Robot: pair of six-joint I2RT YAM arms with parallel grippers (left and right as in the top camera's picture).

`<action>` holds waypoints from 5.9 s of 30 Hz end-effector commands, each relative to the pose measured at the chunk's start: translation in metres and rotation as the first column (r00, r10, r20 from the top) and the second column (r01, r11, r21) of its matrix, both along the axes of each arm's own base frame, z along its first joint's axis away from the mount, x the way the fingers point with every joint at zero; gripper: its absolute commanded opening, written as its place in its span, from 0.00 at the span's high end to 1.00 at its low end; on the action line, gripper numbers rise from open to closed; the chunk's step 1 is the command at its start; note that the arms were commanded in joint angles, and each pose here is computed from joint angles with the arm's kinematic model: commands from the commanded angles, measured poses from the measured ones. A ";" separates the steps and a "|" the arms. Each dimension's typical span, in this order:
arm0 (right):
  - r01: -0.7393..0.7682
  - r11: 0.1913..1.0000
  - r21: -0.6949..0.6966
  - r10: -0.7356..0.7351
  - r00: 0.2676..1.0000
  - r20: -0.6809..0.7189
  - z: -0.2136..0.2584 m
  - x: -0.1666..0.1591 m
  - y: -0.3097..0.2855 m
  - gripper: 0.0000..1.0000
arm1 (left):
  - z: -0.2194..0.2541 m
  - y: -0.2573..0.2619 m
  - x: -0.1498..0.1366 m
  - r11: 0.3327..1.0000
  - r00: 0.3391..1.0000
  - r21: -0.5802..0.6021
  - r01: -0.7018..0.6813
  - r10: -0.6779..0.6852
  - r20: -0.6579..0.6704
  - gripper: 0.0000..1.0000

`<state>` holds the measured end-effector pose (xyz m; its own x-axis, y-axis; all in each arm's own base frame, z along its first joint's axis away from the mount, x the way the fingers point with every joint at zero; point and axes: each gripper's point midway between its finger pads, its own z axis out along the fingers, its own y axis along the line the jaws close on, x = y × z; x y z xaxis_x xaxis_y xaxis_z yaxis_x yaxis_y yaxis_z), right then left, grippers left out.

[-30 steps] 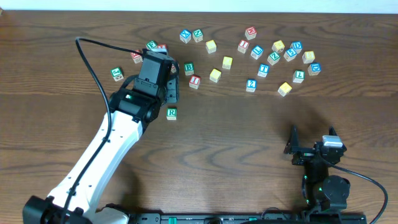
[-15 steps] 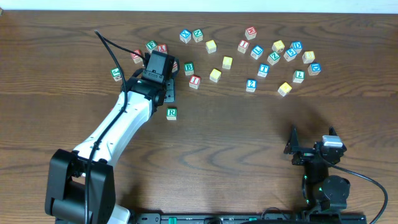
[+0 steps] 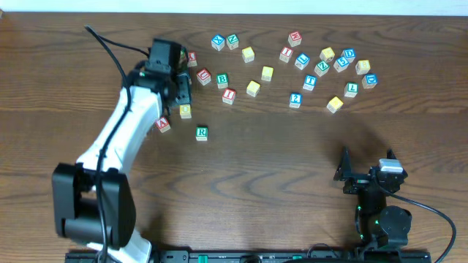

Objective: Spell out ROBOT
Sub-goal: 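Move the left gripper up to the yellow O block, then lower the left gripper and close it on the yellow O block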

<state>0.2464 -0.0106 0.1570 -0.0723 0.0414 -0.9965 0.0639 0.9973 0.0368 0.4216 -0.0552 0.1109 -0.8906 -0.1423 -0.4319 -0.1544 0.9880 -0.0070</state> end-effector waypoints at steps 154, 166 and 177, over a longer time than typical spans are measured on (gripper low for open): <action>-0.001 1.000 0.006 0.001 1.000 0.002 0.000 0.000 0.001 0.01 | -0.099 -0.023 -0.003 0.998 0.959 -0.023 0.053 -0.058 -0.278 0.44; -0.001 1.000 0.006 0.001 1.000 0.002 0.000 0.000 0.001 0.01 | -0.099 -0.023 -0.003 0.998 0.959 -0.023 0.053 -0.058 -0.278 0.62; -0.001 1.000 0.006 0.001 1.000 0.002 0.000 0.000 0.001 0.01 | -0.099 -0.023 -0.003 0.998 0.959 -0.023 0.053 -0.057 -0.278 0.64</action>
<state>0.2464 -0.0106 0.1570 -0.0723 0.0414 -0.9965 0.0639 0.9973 0.0368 0.4172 -0.0789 0.0117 -0.9820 -0.0933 -0.1644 -0.0964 0.9953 0.0110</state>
